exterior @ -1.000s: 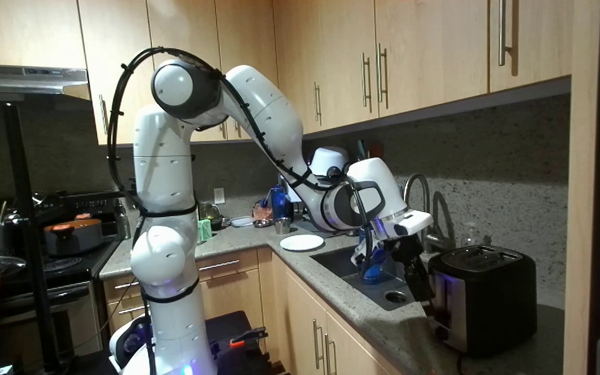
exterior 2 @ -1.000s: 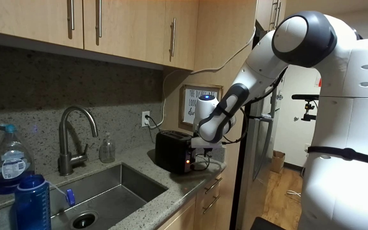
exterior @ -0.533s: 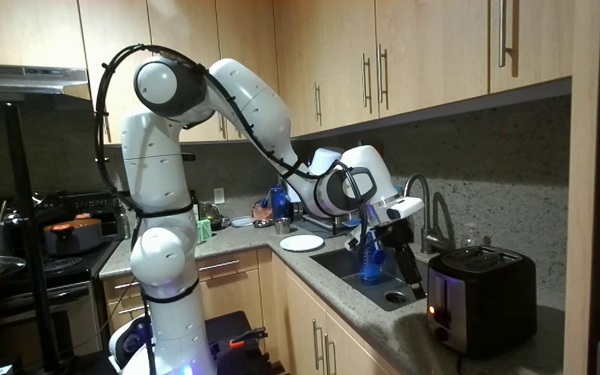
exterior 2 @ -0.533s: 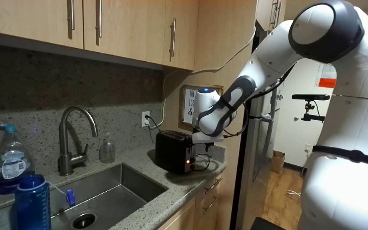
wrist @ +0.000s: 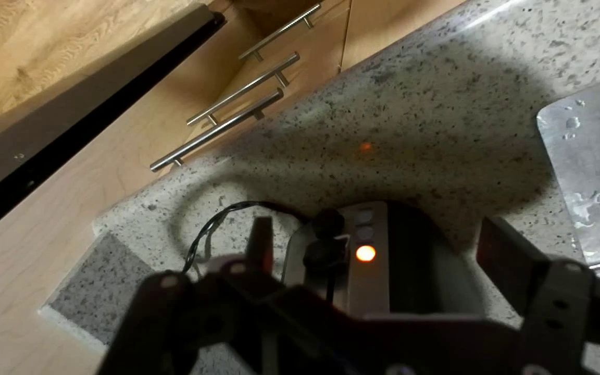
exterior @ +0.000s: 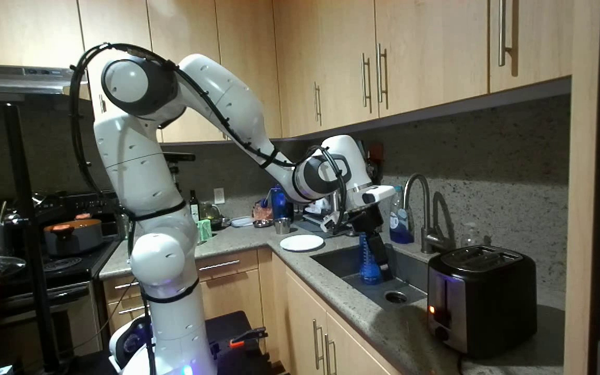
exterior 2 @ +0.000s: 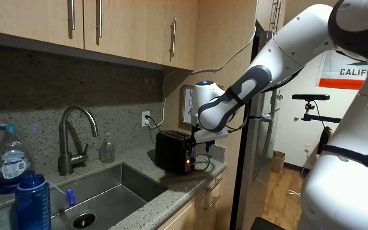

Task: Put the slice of bread in the toaster, push the lever on the toaster down

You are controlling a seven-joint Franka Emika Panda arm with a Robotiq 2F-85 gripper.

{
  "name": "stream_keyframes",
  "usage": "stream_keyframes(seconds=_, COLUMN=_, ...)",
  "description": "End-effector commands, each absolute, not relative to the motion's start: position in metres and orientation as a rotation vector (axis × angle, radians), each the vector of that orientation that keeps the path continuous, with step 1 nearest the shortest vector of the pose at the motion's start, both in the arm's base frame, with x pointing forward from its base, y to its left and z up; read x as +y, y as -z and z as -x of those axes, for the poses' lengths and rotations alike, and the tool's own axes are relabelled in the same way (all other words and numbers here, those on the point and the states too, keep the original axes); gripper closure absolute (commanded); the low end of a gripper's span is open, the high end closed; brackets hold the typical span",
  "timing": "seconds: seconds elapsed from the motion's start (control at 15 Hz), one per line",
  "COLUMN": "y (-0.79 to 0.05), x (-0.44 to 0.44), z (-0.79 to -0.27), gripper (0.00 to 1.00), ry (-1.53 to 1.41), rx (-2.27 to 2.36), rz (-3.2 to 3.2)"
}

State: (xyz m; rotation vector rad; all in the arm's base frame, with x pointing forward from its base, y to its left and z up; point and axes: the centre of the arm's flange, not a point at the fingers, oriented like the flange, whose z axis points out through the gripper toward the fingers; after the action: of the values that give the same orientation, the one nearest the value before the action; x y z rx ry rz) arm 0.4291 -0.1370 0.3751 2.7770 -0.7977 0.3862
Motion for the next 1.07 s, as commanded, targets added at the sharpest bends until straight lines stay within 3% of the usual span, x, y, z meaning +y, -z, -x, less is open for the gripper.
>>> stream_keyframes(seconds=0.0, y=-0.390, x=-0.129, z=-0.410, gripper=0.00, ry=-0.376, rx=-0.733, rz=-2.804)
stream_keyframes(seconds=1.0, y=-0.385, x=-0.129, z=-0.420, gripper=0.00, ry=-0.385, rx=-0.716, rz=-2.810)
